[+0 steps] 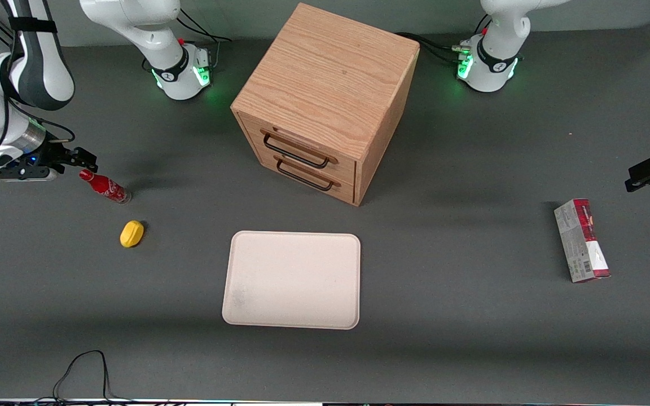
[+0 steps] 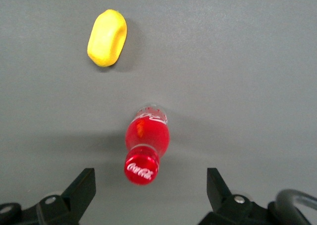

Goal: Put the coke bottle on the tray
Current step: 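Close the right gripper on the bottle and lift it off the table, then carry the held bottle with the right gripper to the cream tray's corner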

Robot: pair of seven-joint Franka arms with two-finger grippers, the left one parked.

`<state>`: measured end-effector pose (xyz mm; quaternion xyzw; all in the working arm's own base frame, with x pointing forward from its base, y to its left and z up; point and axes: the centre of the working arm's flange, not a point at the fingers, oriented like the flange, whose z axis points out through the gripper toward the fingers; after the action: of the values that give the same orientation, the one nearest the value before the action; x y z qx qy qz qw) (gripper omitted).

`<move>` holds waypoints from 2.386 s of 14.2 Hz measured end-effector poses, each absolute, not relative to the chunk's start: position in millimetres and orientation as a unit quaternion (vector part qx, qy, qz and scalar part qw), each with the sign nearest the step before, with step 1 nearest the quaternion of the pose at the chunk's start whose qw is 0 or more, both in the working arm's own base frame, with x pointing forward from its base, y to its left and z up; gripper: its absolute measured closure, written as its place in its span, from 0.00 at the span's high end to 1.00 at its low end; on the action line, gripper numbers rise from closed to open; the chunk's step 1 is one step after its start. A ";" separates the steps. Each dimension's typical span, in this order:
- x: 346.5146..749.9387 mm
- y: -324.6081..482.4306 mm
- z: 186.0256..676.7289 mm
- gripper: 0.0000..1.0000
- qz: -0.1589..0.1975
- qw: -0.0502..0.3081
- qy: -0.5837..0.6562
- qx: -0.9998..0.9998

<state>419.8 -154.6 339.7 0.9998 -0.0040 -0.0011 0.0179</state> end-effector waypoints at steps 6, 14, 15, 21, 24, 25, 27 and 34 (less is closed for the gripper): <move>414.5 -159.4 320.9 0.95 -0.001 0.019 -0.007 1.000; 415.1 -157.7 320.8 0.31 0.000 0.020 -0.004 1.000; 415.1 -157.6 320.9 0.31 0.000 0.020 -0.004 1.000; 422.2 -153.4 342.3 0.31 -0.016 0.017 0.001 1.000; 446.1 -140.9 405.9 0.31 -0.040 0.021 0.007 0.999; 456.0 -135.5 433.0 0.31 -0.045 0.024 0.004 0.999; 478.4 -120.7 492.2 0.31 -0.051 0.023 -0.009 0.998; 605.2 -30.3 565.8 0.31 -0.099 0.010 -0.069 0.993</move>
<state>605.2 -30.3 565.8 0.9926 -0.0693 -0.0987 0.0104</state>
